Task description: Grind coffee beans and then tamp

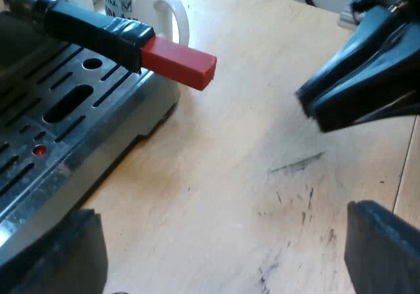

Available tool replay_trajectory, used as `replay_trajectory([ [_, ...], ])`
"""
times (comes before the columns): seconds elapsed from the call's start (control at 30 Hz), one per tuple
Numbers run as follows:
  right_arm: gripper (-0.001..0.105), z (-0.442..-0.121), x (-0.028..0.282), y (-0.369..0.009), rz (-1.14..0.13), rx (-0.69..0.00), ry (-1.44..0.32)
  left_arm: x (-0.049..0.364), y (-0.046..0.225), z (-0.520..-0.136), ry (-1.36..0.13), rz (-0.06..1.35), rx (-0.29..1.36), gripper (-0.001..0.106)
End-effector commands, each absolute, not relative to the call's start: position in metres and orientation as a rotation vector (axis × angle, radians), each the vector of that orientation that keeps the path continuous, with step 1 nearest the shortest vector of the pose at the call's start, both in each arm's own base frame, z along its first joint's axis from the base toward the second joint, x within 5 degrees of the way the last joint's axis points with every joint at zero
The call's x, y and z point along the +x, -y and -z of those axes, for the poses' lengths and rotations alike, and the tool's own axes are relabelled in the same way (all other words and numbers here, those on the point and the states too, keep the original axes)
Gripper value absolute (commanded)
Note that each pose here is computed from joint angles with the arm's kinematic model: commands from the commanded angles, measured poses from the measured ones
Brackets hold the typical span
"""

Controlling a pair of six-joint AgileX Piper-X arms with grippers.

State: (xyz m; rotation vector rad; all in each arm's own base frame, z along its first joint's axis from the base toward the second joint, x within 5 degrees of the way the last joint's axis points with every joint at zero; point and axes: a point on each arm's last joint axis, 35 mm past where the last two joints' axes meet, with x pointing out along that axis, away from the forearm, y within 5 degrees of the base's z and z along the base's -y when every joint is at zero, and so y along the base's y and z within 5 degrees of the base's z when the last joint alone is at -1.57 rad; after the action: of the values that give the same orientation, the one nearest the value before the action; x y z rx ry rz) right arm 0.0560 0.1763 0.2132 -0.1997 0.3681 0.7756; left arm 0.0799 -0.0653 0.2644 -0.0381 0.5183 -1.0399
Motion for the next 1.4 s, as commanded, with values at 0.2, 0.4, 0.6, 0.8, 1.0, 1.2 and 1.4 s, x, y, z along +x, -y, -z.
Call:
replay_trajectory([
  [0.2, 0.045, -0.249, 0.057, -0.181, -0.735, -0.165, -0.311, 0.079, 0.066, -0.267, -0.502, 1.071, -0.044, 0.075],
  [0.4, 0.063, -0.272, 0.058, -0.183, -0.712, -0.217, -0.339, 0.079, 0.066, -0.267, -0.503, 1.087, -0.048, 0.075],
  [0.6, 0.063, -0.296, 0.059, -0.18, -0.65, -0.232, -0.373, 0.079, 0.066, -0.267, -0.503, 1.087, -0.048, 0.075],
  [0.8, 0.063, -0.304, 0.06, -0.183, -0.625, -0.23, -0.441, 0.079, 0.067, -0.267, -0.501, 1.094, -0.05, 0.075],
  [1.0, 0.063, -0.308, 0.075, -0.202, -0.57, -0.146, -0.528, 0.079, 0.067, -0.267, -0.502, 1.101, -0.052, 0.075],
  [1.2, 0.063, -0.311, 0.107, -0.207, -0.555, -0.131, -0.685, 0.079, 0.067, -0.267, -0.502, 1.101, -0.052, 0.075],
  [1.4, 0.063, -0.313, 0.123, -0.205, -0.536, -0.095, -0.721, 0.079, 0.067, -0.267, -0.502, 1.101, -0.052, 0.075],
])
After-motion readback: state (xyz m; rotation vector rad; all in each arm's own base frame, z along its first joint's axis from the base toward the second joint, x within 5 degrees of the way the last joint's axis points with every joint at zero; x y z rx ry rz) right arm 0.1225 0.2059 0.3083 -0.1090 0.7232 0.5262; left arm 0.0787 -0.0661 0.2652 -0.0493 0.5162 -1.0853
